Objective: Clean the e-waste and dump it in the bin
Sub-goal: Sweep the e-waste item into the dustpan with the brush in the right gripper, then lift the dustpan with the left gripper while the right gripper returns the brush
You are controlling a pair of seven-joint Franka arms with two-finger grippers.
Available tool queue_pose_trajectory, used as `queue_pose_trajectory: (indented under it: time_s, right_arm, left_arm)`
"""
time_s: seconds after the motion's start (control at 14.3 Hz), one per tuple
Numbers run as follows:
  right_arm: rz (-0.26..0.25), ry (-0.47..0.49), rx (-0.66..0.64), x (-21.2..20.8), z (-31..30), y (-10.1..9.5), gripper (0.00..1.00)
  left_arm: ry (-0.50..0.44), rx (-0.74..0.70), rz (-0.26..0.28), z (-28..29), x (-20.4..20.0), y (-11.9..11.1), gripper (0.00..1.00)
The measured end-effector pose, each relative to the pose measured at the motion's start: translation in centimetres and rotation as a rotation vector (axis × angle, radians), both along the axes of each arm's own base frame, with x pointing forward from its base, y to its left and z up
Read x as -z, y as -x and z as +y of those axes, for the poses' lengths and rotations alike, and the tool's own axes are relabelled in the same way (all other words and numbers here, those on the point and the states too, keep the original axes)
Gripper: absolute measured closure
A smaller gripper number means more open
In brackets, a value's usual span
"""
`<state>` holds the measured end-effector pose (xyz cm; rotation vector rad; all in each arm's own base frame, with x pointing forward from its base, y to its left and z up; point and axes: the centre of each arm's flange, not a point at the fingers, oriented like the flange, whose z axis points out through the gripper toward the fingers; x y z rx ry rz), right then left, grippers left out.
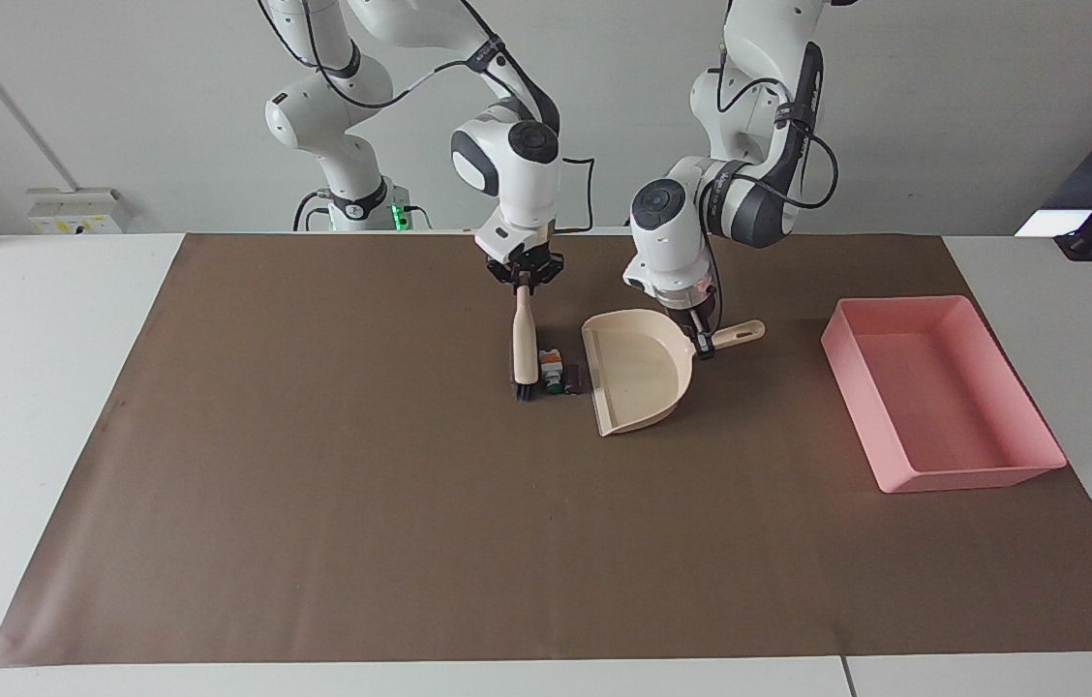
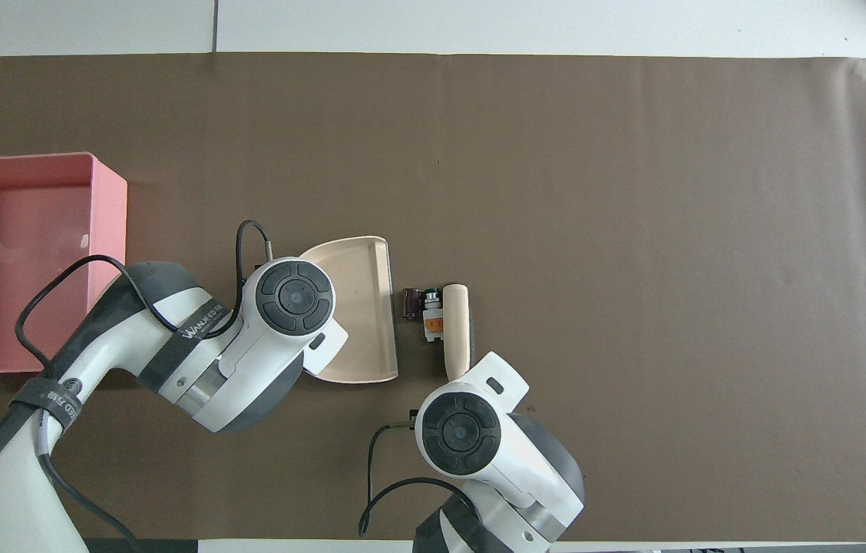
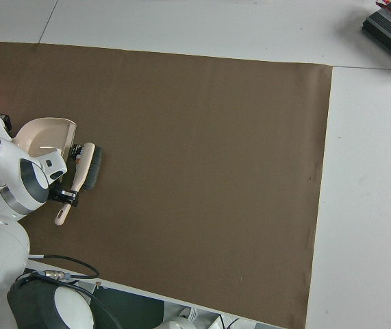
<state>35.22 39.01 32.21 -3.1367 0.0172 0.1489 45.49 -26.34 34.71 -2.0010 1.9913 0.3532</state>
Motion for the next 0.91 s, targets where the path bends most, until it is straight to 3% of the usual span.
queue_pose_trajectory:
  time_s: [0.14,0.42,0.56,0.91]
  right_arm:
    - [0.011,-0.065,0.0,0.3,3.0,-0.2,0.74]
    - [0.083,-0.267,-0.011,-1.1,6.4,-1.3,0.74]
    - [0.088,-0.294,-0.007,-1.8,6.8,-1.7,0.74]
    - [0.155,-0.251,-0.036,-3.9,5.9,-1.8,0.74]
  left_arm:
    - [-0.002,-0.001,0.002,0.0,0.0,0.0,0.67]
    - [-0.012,-0.004,0.012,0.2,0.1,0.1,0.67]
    - [-0.015,-0.005,0.014,0.2,0.2,0.2,0.67]
    - [-0.018,-0.001,0.019,0.3,0.2,0.2,0.67]
